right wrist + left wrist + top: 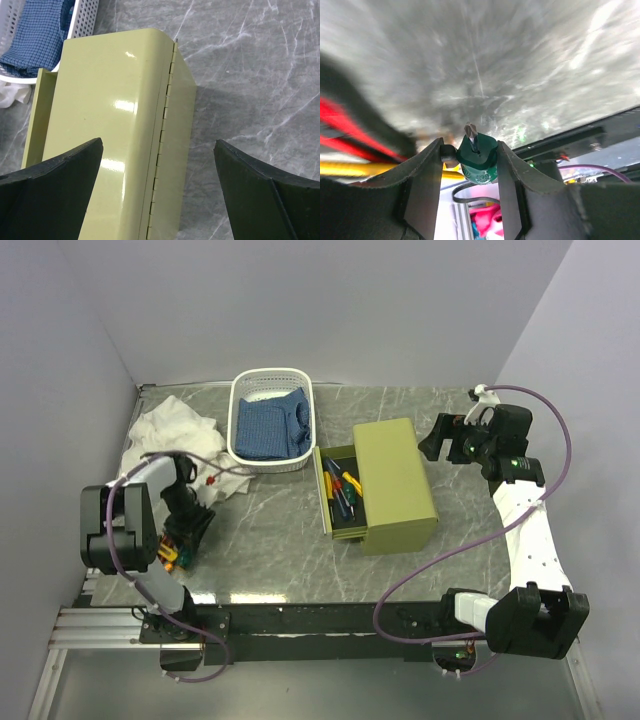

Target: Sort the tools into containers

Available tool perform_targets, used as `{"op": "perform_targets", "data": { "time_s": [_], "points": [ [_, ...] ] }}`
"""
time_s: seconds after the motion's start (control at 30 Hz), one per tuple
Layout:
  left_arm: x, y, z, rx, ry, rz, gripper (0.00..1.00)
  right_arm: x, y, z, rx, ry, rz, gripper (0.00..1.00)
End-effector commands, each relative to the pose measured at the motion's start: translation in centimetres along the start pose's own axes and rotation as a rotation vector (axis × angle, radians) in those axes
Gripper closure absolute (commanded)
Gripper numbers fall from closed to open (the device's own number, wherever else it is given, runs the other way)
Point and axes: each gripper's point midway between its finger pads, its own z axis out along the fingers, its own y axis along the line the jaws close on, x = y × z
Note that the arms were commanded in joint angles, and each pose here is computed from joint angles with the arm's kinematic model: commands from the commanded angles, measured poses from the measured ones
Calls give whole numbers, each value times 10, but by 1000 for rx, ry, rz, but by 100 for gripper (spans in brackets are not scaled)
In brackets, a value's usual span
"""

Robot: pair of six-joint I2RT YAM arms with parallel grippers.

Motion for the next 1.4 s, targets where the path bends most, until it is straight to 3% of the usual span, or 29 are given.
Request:
{"op": "perform_targets", "data": {
  "time_s": [0.0, 0.1, 0.2, 0.37, 0.73, 1.0, 1.23, 1.27, 1.33, 1.37],
  "points": [
    [-44, -12, -52, 109, -157, 82, 89, -19, 0, -7, 11, -62, -52, 0],
    [-61, -38, -75, 284, -218, 142, 91, -18, -3, -8, 25, -55, -56, 0],
    [-94, -45, -105, 291, -328, 169, 91, -17, -8, -7, 40, -42, -99, 0],
    [-118, -68, -120, 332, -393, 271, 92, -12, -16, -9, 78, -20, -140, 0],
    [-147, -77, -65, 392, -332, 218, 92, -5, -21, -15, 103, 13, -189, 0],
    [-166, -79, -38, 366, -276, 206, 68, 18, -24, -14, 99, 53, -211, 0],
    [-177, -70, -20, 239, -304, 206, 58, 19, -27, -12, 104, 64, -227, 0],
    [-180, -68, -23, 218, -321, 203, 54, 19, -28, -12, 106, 63, -227, 0],
    [-183, -65, -38, 167, -366, 179, 37, 21, -27, -11, 103, 64, -224, 0],
    [-185, -64, -45, 152, -388, 179, 35, 21, -27, -11, 103, 59, -222, 0]
  ]
}}
